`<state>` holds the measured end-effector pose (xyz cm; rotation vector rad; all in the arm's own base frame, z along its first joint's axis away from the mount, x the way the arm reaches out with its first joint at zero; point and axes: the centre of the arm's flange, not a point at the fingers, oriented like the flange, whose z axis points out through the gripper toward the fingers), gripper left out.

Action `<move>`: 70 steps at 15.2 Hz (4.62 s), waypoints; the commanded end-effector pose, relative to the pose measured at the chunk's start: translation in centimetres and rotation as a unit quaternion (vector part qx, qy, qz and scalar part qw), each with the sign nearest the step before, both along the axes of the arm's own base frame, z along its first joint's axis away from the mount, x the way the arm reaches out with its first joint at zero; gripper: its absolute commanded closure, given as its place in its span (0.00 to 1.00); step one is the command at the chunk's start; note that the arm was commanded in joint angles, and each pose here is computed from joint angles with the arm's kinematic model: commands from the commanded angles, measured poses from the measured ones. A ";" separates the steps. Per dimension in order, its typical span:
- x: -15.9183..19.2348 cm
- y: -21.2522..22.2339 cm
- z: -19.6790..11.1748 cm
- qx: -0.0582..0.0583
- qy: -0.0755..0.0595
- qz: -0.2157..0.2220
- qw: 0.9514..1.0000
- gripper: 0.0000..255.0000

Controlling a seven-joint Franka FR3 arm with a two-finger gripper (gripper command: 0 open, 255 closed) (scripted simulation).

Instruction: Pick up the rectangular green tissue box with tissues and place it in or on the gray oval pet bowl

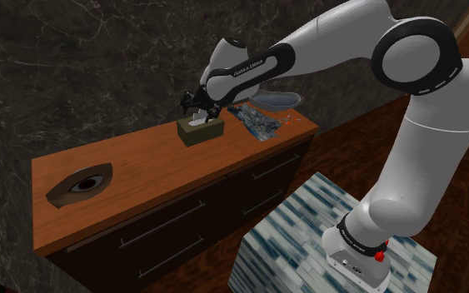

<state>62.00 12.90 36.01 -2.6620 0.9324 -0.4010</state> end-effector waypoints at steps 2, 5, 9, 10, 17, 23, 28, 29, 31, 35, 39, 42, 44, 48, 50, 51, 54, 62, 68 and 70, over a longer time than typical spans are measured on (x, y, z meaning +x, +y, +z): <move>0.0 0.0 -0.1 0.000 0.000 0.000 1.000 0.00; 0.0 0.0 0.0 0.000 0.000 0.000 1.000 0.00; 0.0 0.0 0.0 0.000 0.000 0.000 1.000 1.00; 0.0 0.0 0.0 0.000 0.000 0.000 1.000 1.00; 0.0 0.0 1.0 0.000 0.000 0.000 1.000 1.00; 0.0 0.0 4.2 0.000 0.000 0.000 1.000 1.00; 0.0 0.0 6.8 0.000 0.000 0.000 1.000 1.00; 0.0 0.0 7.3 0.000 0.000 0.000 1.000 1.00; 0.0 0.0 8.4 0.000 0.000 0.000 1.000 1.00; 0.0 0.0 10.5 0.000 0.000 0.000 1.000 1.00; 0.0 0.0 12.6 0.000 0.000 0.000 1.000 1.00; 0.0 0.0 14.2 0.000 0.000 0.000 1.000 1.00; 0.0 0.0 15.3 0.000 0.000 0.000 1.000 1.00; 0.0 0.0 17.2 0.000 0.000 0.000 1.000 1.00; -0.2 -2.6 17.4 0.000 0.000 0.000 1.000 1.00; -0.3 -3.9 17.5 0.000 0.000 0.000 1.000 1.00; -0.7 -7.8 17.9 0.000 0.000 0.000 1.000 1.00; -1.7 -18.3 18.9 0.000 0.000 0.000 1.000 1.00; -2.4 -26.1 19.7 0.000 0.000 0.000 1.000 1.00; -2.7 -28.8 20.0 0.000 0.000 0.000 1.000 1.00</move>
